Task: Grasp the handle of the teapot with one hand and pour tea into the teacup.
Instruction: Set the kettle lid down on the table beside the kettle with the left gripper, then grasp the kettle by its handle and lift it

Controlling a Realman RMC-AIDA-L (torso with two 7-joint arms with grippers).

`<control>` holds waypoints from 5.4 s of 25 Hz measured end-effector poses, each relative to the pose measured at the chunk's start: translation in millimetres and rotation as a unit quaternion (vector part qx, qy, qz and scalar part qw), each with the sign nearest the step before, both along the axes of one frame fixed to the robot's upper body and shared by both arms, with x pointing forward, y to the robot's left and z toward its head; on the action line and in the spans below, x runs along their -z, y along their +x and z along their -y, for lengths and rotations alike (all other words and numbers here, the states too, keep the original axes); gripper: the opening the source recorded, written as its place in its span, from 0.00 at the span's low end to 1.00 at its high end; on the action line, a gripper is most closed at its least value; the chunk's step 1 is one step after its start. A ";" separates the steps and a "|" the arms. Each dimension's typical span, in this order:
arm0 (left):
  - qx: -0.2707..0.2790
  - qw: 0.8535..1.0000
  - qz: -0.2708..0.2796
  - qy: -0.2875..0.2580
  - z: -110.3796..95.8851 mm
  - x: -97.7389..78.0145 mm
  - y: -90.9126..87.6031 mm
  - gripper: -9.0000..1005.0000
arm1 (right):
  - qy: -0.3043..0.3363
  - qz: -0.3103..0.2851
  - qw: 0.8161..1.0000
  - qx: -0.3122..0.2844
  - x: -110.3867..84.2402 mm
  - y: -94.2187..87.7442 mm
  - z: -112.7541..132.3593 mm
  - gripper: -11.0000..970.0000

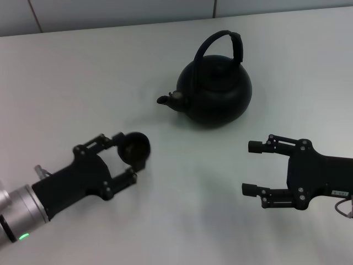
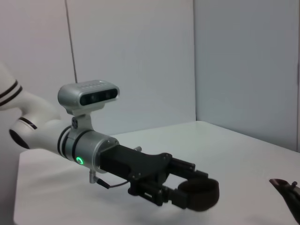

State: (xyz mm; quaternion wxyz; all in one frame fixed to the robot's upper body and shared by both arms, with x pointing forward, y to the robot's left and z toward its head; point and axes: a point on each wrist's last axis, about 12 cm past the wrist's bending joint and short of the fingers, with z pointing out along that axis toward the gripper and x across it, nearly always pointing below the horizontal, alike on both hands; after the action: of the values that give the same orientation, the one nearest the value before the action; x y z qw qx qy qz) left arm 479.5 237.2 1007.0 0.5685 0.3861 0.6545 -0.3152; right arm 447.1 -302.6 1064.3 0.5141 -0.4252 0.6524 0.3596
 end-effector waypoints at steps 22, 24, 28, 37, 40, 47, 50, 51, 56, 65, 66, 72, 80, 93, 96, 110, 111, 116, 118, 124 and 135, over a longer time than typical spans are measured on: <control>0.069 0.997 -0.023 -0.004 10.2 1.1 -12.4 0.71 | -0.002 0.022 1.000 -0.001 -11.2 3.4 7.1 0.85; 0.069 0.997 -0.046 -0.004 9.4 5.0 -17.1 0.71 | -0.003 0.024 1.000 -0.001 -12.1 4.2 7.2 0.85; 0.074 0.996 -0.055 0.001 9.2 7.3 -20.0 0.71 | -0.005 0.028 1.000 -0.003 -13.8 6.0 6.9 0.85; 0.065 0.995 -0.077 0.006 6.7 12.4 -23.8 0.71 | -0.011 0.037 0.999 -0.007 -17.9 9.3 6.7 0.85; 0.059 0.995 -0.078 0.008 3.9 13.4 -25.3 0.72 | -0.012 0.038 0.999 -0.008 -18.7 10.0 6.6 0.85; 0.055 0.995 -0.079 0.019 3.8 14.8 -22.0 0.72 | -0.015 0.043 0.999 -0.009 -20.9 11.4 6.4 0.85; 0.051 0.995 -0.085 0.019 3.6 13.6 -17.9 0.72 | -0.016 0.044 0.999 -0.009 -21.3 11.7 6.7 0.85; 0.051 0.995 -0.086 0.018 3.6 13.4 -17.5 0.72 | -0.017 0.044 0.999 -0.009 -21.6 12.1 6.8 0.85; 0.049 0.995 -0.089 0.019 3.4 13.5 -16.6 0.72 | -0.021 0.048 0.999 -0.007 -23.1 14.5 6.9 0.85; 0.045 0.995 -0.090 0.020 3.2 13.4 -14.8 0.73 | -0.024 0.055 0.998 -0.011 -25.8 19.5 5.4 0.85; 0.045 0.995 -0.090 0.020 3.2 13.4 -14.8 0.73 | -0.024 0.055 0.998 -0.011 -25.9 19.7 5.3 0.85; 0.040 0.995 -0.091 0.028 2.8 15.0 -13.0 0.73 | -0.027 0.057 0.998 -0.010 -26.8 21.0 5.4 0.85; 0.035 0.994 -0.093 0.039 2.0 17.1 -11.6 0.73 | -0.029 0.060 0.998 -0.008 -27.8 22.4 5.8 0.85; 0.045 0.995 -0.091 0.016 3.5 12.7 -14.5 0.79 | -0.029 0.065 0.997 -0.011 -30.1 26.4 3.3 0.85; 0.047 0.995 -0.089 0.012 3.6 11.7 -15.2 0.79 | -0.030 0.065 0.997 -0.012 -30.4 27.0 3.0 0.85; 0.064 0.996 -0.063 -0.027 -11.5 -6.6 -18.2 0.79 | -0.030 0.069 0.997 0.000 -29.4 28.6 5.0 0.85; 0.065 0.996 -0.061 -0.027 -12.1 -7.2 -18.2 0.79 | -0.030 0.068 0.997 0.001 -29.1 28.6 5.1 0.85; 0.088 0.994 -0.056 -0.033 -13.8 -14.1 -18.0 0.79 | -0.036 0.065 0.997 0.017 -25.6 30.1 6.7 0.85; 0.116 0.990 -0.069 -0.029 -14.8 -20.4 -16.0 0.79 | -0.037 0.065 0.997 0.030 -23.1 31.8 8.6 0.85; 0.180 0.978 -0.101 0.013 -27.1 -50.1 -5.1 0.79 | -0.020 0.059 0.996 0.069 -16.6 39.4 13.7 0.85; 0.224 0.973 -0.017 0.060 -37.6 -85.7 8.4 0.78 | 0.020 0.032 0.989 0.145 -2.5 44.7 20.6 0.85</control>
State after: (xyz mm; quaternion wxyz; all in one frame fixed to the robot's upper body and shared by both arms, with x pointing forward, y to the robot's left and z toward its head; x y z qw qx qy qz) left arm 487.9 274.9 1092.7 0.4479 0.5507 0.5791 -0.4010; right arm 491.8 -323.2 1066.9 0.5897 -0.3274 0.6830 0.2803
